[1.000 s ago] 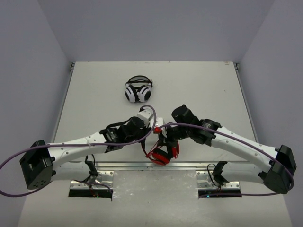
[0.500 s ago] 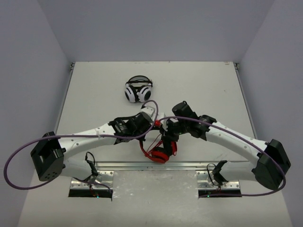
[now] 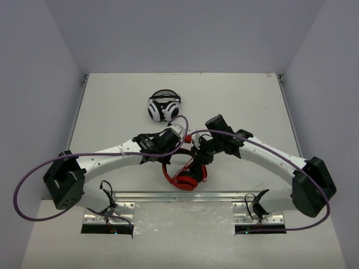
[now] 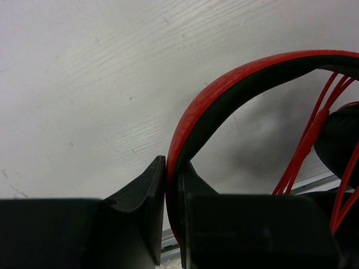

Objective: Wrap the headphones

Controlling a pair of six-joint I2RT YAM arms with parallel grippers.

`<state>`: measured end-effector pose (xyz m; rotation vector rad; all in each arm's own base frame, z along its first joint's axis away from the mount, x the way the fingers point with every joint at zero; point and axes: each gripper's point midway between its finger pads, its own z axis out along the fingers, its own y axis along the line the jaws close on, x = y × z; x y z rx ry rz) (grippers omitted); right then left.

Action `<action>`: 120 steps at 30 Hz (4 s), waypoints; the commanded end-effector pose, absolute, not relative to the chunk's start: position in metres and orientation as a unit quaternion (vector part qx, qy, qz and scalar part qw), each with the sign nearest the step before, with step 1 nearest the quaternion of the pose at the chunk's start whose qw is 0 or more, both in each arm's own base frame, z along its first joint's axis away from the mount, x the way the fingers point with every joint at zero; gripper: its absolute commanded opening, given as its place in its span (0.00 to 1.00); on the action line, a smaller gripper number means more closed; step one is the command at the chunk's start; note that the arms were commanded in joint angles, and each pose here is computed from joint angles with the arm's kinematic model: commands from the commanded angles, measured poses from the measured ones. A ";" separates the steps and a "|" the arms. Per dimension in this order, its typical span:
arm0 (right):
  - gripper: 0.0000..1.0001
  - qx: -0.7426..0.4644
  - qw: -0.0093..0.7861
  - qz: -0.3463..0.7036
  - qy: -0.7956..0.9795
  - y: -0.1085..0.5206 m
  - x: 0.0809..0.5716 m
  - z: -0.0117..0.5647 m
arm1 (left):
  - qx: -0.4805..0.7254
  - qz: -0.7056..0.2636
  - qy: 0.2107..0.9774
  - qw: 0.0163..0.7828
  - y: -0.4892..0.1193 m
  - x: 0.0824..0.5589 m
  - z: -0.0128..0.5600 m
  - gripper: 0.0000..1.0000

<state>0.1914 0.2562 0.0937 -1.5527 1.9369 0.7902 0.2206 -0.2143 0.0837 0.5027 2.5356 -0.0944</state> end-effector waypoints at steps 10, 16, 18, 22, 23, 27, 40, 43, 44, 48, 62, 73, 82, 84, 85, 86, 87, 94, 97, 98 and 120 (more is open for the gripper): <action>0.33 -0.520 0.244 0.263 0.775 0.233 0.223 0.085 | 0.201 -0.068 0.930 0.300 -0.223 0.232 0.107 0.00; 0.33 -0.482 0.271 0.252 0.794 0.220 0.241 0.094 | 0.195 -0.057 0.933 0.298 -0.213 0.237 0.105 0.00; 0.36 -0.461 0.286 0.257 0.800 0.218 0.248 0.101 | 0.188 -0.056 0.933 0.303 -0.213 0.239 0.106 0.00; 0.56 -0.395 0.343 0.266 0.810 0.218 0.269 0.126 | 0.168 -0.054 0.933 0.312 -0.208 0.248 0.107 0.00; 0.60 -0.392 0.350 0.272 0.806 0.220 0.269 0.133 | 0.166 -0.055 0.933 0.314 -0.209 0.249 0.107 0.00; 0.67 -0.367 0.362 0.312 0.798 0.233 0.268 0.164 | 0.164 -0.054 0.934 0.313 -0.210 0.253 0.104 0.00; 0.72 -0.289 0.404 0.304 0.813 0.213 0.252 0.202 | 0.308 -0.133 0.874 0.352 -0.230 0.284 0.115 0.00; 0.72 -0.290 0.411 0.311 0.807 0.208 0.237 0.206 | 0.356 -0.114 0.858 0.352 -0.227 0.294 0.112 0.00; 0.72 -0.293 0.405 0.312 0.808 0.206 0.231 0.203 | 0.371 -0.114 0.852 0.352 -0.228 0.295 0.112 0.00; 0.72 -0.293 0.412 0.329 0.798 0.201 0.210 0.207 | 0.472 -0.142 0.802 0.339 -0.239 0.290 0.116 0.00; 0.74 -0.318 0.379 0.419 0.761 0.210 0.157 0.194 | 0.493 -0.214 0.814 0.220 -0.207 0.335 0.072 0.05; 0.74 -0.326 0.379 0.432 0.751 0.214 0.154 0.197 | 0.497 -0.216 0.822 0.176 -0.187 0.355 0.040 0.07; 0.74 -0.324 0.377 0.438 0.749 0.215 0.153 0.192 | 0.482 -0.167 0.844 0.164 -0.173 0.370 0.028 0.13; 0.74 -0.325 0.381 0.436 0.748 0.214 0.154 0.193 | 0.472 -0.162 0.851 0.164 -0.173 0.375 0.025 0.16; 0.74 -0.325 0.379 0.436 0.749 0.214 0.153 0.192 | 0.466 -0.159 0.855 0.164 -0.173 0.377 0.025 0.18; 0.74 -0.325 0.381 0.434 0.749 0.214 0.154 0.193 | 0.459 -0.157 0.859 0.161 -0.173 0.378 0.024 0.22; 0.74 -0.325 0.382 0.433 0.749 0.213 0.154 0.193 | 0.455 -0.154 0.862 0.164 -0.173 0.381 0.025 0.31; 0.74 -0.327 0.389 0.429 0.747 0.212 0.154 0.195 | 0.422 -0.123 0.874 0.210 -0.171 0.402 0.053 0.46; 0.74 -0.325 0.388 0.426 0.750 0.212 0.155 0.194 | 0.400 -0.110 0.879 0.235 -0.170 0.410 0.080 0.49; 0.74 -0.323 0.388 0.424 0.752 0.211 0.156 0.193 | 0.397 -0.109 0.878 0.244 -0.169 0.408 0.094 0.99; 0.99 -0.067 0.478 0.085 0.872 0.087 0.225 0.212 | -0.216 0.112 0.809 0.535 -0.007 0.305 0.247 1.00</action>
